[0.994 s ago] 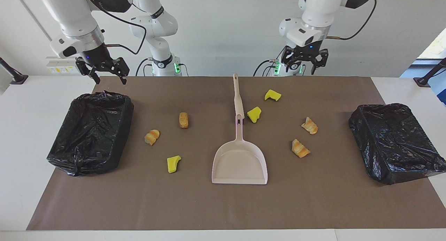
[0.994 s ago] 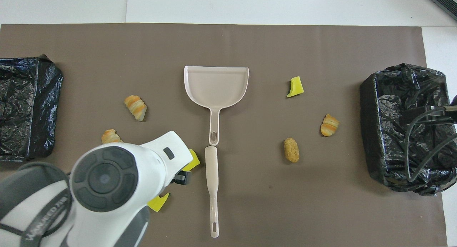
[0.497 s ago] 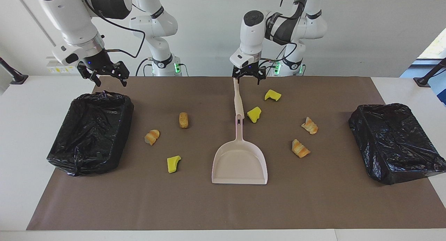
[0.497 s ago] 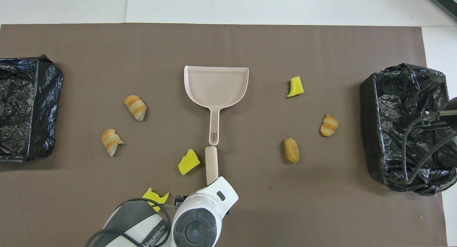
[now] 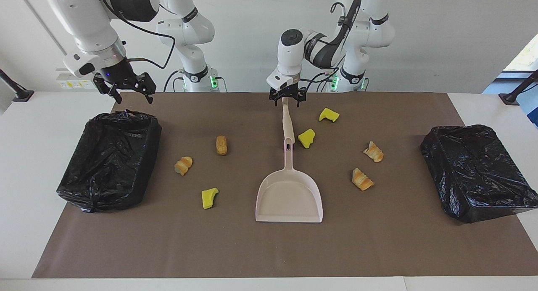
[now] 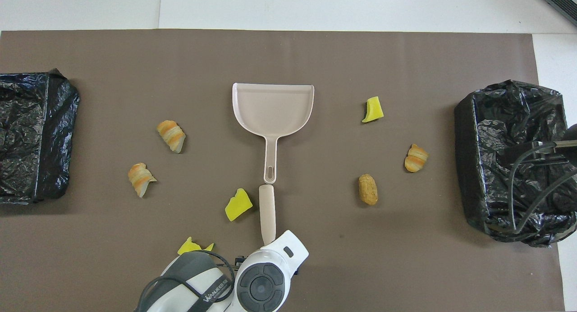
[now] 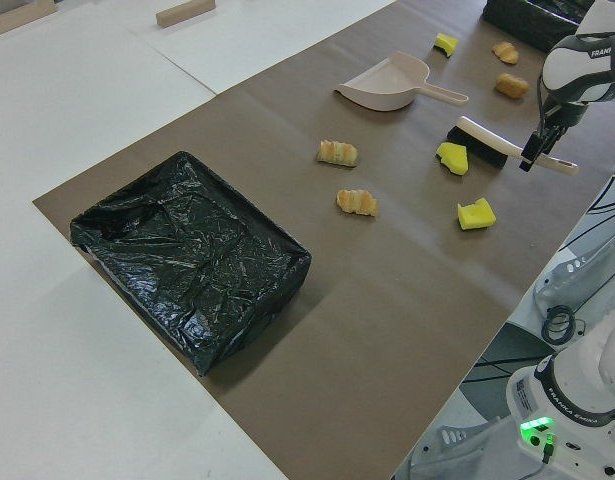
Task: Sweep and dump trash in bin
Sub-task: 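Grasp the wooden brush handle with the left gripper and lift it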
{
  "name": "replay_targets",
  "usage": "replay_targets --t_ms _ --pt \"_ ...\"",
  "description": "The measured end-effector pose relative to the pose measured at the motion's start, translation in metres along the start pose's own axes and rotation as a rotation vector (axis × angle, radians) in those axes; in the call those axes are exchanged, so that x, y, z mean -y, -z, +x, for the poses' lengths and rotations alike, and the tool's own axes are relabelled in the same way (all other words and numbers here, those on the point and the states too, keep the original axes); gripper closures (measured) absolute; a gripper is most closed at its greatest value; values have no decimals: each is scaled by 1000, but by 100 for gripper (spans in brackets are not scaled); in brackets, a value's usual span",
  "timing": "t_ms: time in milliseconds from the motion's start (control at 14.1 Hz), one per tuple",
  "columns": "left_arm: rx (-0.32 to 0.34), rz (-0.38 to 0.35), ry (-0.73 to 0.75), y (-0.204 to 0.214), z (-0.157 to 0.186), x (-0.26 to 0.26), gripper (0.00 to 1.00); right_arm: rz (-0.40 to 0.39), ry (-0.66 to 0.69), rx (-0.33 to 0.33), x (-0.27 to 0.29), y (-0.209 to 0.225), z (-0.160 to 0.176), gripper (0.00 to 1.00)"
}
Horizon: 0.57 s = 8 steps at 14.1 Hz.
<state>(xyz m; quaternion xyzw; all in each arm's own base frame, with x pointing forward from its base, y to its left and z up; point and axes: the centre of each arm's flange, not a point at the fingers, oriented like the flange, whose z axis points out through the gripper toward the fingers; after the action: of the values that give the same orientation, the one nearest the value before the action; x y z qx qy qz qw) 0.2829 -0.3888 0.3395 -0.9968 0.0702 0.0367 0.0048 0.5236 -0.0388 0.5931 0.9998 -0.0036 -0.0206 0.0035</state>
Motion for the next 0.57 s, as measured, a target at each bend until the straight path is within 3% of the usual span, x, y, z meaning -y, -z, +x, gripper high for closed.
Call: replay_targets --t_ms 142,426,568 --pt "0 0 1 0 0 0 25 0 0 0 0 0 0 0" --pt "-3 -6 4 3 3 0 74 0 0 0 0 0 0 0" --pt "-4 -8 6 4 4 -1 74 0 0 0 0 0 0 0"
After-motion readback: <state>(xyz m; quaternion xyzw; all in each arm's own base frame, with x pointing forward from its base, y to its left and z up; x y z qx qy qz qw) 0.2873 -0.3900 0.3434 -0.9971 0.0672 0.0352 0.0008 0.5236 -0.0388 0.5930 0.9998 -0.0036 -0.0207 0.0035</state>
